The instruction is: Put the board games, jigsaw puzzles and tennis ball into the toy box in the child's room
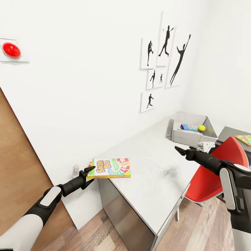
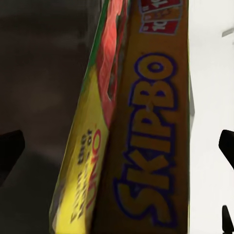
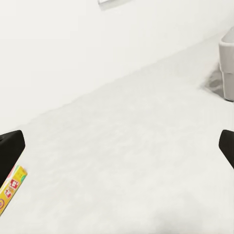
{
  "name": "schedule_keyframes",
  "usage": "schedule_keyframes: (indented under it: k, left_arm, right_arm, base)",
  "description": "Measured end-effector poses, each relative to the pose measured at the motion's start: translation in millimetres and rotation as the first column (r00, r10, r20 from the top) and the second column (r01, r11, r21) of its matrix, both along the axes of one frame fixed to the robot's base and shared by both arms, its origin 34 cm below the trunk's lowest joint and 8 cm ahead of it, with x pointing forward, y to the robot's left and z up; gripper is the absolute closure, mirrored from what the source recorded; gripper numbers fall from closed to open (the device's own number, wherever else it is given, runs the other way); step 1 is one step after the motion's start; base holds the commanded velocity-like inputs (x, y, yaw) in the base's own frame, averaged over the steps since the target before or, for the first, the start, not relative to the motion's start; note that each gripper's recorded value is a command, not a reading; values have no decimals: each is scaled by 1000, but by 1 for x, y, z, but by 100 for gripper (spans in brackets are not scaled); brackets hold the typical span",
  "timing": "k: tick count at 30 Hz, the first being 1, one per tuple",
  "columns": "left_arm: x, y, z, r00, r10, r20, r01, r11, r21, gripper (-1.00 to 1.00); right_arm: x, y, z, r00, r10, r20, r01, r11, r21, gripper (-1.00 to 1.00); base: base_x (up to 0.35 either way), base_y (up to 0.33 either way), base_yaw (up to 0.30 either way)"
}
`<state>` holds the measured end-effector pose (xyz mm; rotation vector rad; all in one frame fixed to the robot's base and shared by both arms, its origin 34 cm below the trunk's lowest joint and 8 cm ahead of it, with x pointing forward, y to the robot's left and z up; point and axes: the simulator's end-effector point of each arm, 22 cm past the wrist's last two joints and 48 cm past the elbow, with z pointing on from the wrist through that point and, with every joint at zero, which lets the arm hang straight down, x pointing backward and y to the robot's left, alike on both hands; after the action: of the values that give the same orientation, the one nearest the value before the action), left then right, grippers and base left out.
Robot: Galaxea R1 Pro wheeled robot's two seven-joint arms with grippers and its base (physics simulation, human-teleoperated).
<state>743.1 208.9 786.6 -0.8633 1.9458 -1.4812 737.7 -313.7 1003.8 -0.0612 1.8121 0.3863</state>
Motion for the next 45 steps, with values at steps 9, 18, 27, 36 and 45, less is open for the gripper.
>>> schedule_keyframes:
  k: [9,18,27,36,45]
  left_arm:
    - [2,-2,5,1000,3,8,-3,1000,-17,100]
    - [3,-3,13,999,-7,34,7,1000,-5,100]
    - [5,-11,39,993,-33,112,32,999,9,100]
    - [-3,-41,46,984,-116,138,112,993,39,100]
    - [-28,-83,78,965,-179,193,151,977,147,100]
  right_arm:
    - [0,0,0,1000,0,0,0,1000,0,-100]
    - [0,0,0,1000,0,-1,0,1000,0,-100]
    - [0,0,-1,1000,0,0,0,1000,0,-100]
    - [0,-1,0,1000,-2,1,2,1000,0,-100]
    - [2,-3,7,999,-7,40,8,1000,-12,-100]
  base:
    - [0,0,-2]
    - [0,0,0]
    - [0,0,0]
    - [0,0,0]
    - [0,0,0]
